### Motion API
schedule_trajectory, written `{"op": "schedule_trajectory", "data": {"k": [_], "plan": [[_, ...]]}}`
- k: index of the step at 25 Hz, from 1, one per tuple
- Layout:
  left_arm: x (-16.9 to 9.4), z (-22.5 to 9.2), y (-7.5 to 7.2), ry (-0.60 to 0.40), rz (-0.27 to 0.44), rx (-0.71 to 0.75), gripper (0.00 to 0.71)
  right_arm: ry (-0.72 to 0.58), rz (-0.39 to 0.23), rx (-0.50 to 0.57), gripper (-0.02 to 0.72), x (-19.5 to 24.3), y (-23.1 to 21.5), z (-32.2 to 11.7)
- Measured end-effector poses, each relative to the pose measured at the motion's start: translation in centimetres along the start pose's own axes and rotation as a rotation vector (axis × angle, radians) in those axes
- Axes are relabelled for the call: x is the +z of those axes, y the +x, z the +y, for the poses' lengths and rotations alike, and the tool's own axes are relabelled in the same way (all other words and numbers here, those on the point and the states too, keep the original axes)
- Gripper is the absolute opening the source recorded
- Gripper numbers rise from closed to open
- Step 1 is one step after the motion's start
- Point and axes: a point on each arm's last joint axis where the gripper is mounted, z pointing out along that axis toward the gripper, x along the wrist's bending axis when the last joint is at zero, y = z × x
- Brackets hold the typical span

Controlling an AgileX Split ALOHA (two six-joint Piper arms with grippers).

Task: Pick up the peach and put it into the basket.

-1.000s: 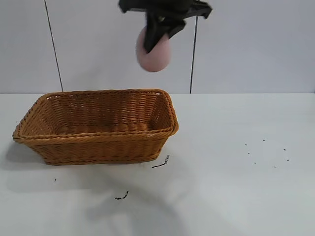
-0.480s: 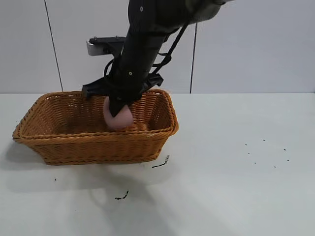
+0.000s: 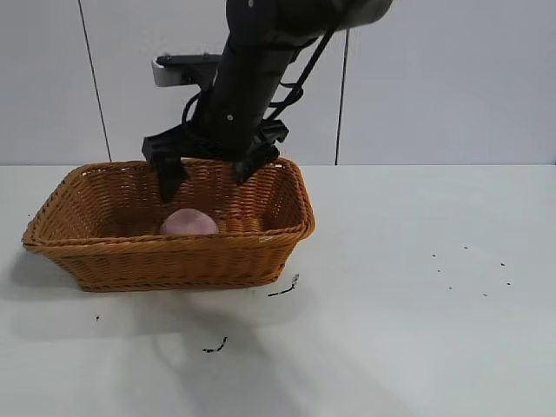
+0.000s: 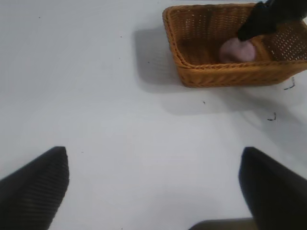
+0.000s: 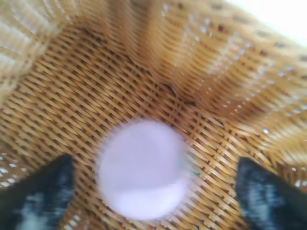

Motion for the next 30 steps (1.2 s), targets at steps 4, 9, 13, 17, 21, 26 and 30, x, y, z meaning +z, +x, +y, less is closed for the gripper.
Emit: {"op": "schedule_trajectory", "data": {"k": [4, 9, 13, 17, 21, 26, 30], "plan": [[0.0, 0.0, 0.0, 0.0, 0.0, 0.0, 0.693, 0.009, -0.054, 0.068, 0.695, -1.3, -4.4, 0.2], [0.0, 0.0, 0.0, 0.0, 0.0, 0.0, 0.693, 0.062, -0.161, 0.218, 0.695, -2.7, -13.5, -1.7], [0.0, 0.0, 0.0, 0.0, 0.0, 0.0, 0.693, 0.104, -0.252, 0.358, 0.695, -4.9, -21.2, -4.5], [0.0, 0.0, 0.0, 0.0, 0.0, 0.0, 0.693, 0.152, -0.302, 0.461, 0.695, -6.8, -26.0, -7.2], [0.0, 0.0, 0.0, 0.0, 0.0, 0.0, 0.693, 0.185, -0.307, 0.494, 0.695, -7.6, -27.0, -8.1], [0.0, 0.0, 0.0, 0.0, 0.0, 0.0, 0.693, 0.222, -0.302, 0.494, 0.695, -8.5, -26.6, -8.1], [0.0, 0.0, 0.0, 0.0, 0.0, 0.0, 0.693, 0.213, -0.341, 0.474, 0.695, -9.7, -26.6, -7.8]]}}
